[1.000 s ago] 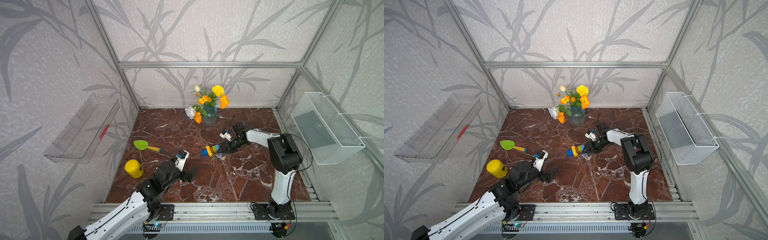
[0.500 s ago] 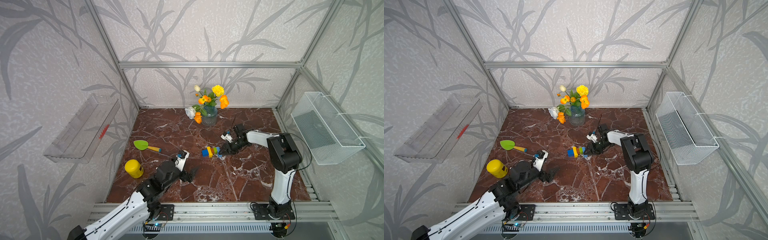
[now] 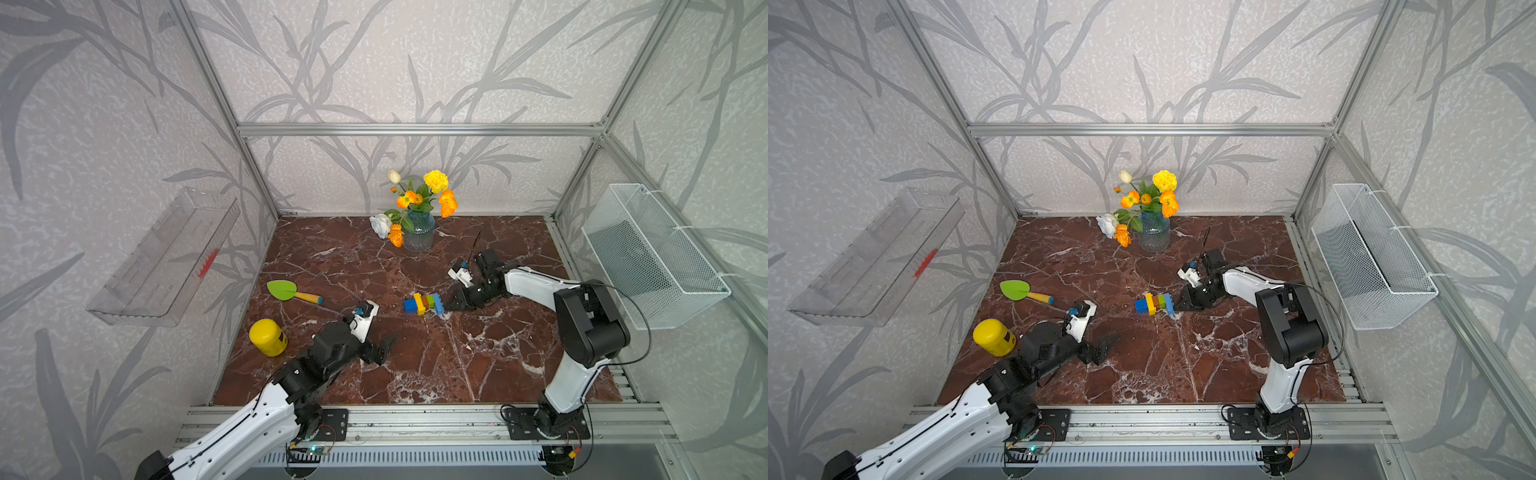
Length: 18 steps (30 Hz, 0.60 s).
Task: Assemble the letter f with lego
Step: Adjust the lego brick at the center of the board.
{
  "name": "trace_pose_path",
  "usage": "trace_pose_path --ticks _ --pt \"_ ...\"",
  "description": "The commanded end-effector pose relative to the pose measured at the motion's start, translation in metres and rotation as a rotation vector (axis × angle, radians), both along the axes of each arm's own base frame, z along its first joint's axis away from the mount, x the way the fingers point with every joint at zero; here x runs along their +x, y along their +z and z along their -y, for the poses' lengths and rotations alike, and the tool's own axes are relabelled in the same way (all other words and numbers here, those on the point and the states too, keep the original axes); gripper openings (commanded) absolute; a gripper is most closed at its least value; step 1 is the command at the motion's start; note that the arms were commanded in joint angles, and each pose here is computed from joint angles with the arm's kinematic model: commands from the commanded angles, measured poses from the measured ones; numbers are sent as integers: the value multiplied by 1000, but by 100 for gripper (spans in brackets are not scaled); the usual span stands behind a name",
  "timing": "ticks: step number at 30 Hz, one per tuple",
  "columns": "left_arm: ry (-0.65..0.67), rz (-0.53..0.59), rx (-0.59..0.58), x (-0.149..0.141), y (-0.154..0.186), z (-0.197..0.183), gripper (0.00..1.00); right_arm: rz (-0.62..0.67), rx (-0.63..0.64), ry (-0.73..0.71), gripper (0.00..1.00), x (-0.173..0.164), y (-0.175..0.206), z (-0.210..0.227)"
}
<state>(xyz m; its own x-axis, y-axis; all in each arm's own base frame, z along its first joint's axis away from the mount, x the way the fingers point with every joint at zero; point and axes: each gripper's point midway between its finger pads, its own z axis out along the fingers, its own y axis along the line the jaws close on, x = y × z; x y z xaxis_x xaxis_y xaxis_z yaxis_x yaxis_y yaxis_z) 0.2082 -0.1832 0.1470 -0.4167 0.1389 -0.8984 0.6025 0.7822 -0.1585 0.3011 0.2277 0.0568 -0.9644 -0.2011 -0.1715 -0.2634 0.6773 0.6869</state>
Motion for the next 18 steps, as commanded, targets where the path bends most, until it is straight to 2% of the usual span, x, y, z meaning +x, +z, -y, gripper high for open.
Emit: trace_pose_path --ticks 1,6,18 --pt "-3 24 -13 2 9 1 99 20 0 11 17 -6 1 -7" --pt "-4 23 -12 2 9 1 99 23 -10 28 16 -14 -7 -18" --pt "-3 25 -14 2 10 1 99 77 -79 -17 14 -1 -33 -24"
